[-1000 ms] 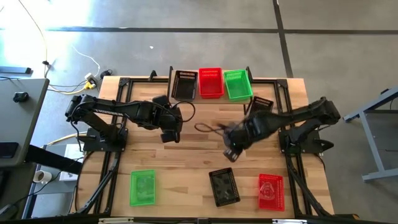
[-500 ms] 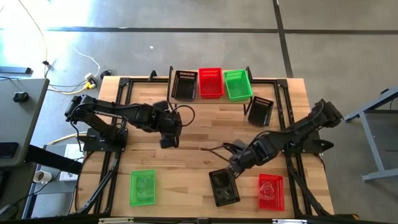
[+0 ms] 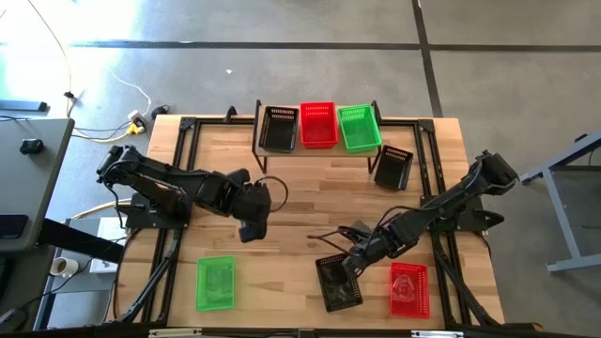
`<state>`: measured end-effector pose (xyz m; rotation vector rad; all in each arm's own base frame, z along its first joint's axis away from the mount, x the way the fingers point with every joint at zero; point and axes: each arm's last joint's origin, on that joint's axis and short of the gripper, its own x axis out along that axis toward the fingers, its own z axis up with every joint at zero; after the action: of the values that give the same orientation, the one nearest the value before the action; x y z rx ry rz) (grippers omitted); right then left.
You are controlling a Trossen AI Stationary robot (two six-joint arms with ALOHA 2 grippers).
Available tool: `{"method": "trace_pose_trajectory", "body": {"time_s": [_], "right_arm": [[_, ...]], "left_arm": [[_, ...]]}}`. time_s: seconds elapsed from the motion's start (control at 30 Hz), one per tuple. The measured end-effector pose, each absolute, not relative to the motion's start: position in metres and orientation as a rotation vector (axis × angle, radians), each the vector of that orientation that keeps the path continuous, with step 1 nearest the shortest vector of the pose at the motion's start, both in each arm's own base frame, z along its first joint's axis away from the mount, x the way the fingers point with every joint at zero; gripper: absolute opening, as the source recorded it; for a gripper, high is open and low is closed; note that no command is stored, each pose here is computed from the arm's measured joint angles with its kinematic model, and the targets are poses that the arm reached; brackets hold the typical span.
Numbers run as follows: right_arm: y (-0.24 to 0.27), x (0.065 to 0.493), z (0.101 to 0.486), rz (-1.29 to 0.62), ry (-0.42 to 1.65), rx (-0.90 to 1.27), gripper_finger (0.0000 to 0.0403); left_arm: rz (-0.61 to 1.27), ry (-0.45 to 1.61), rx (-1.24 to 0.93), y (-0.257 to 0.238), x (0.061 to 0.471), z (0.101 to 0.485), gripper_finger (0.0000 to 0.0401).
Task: Stack baskets on shelf by color
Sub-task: Stack the bottom black bin on the black bin on the shelf
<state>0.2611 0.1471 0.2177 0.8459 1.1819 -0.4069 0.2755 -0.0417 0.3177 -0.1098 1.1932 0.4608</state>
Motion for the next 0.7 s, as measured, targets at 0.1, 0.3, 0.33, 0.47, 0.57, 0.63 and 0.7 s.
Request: {"method": "trace_pose_trajectory", "body": {"time_s": [0.1,0.3,0.33,0.47,0.57,0.63,0.7], "right_arm": [[0.146,0.259,0.206,-0.395,1.179,0.850,0.0108],[0.147,0.260,0.193,-0.343,1.135,0.886,0.0108],[0.147,0.260,0.192,-0.341,1.133,0.887,0.0108],[0.146,0.259,0.190,-0.356,1.124,0.874,0.0108],[0.145,0.260,0.190,-0.366,1.107,0.863,0.0108],[0.145,0.260,0.190,-0.368,1.100,0.845,0.0108],[0.144,0.260,0.188,-0.375,1.105,0.842,0.0108]], "left_arm": [[0.459,1.181,-0.134,-0.053,0.274,0.318,0.0195],[0.463,1.154,-0.195,-0.072,0.270,0.318,0.0195],[0.464,1.148,-0.207,-0.075,0.269,0.318,0.0195],[0.445,1.118,-0.233,-0.085,0.269,0.319,0.0195],[0.419,1.102,-0.231,-0.092,0.269,0.319,0.0195],[0.413,1.100,-0.229,-0.094,0.268,0.319,0.0195],[0.406,1.092,-0.232,-0.095,0.269,0.320,0.0195]]}}
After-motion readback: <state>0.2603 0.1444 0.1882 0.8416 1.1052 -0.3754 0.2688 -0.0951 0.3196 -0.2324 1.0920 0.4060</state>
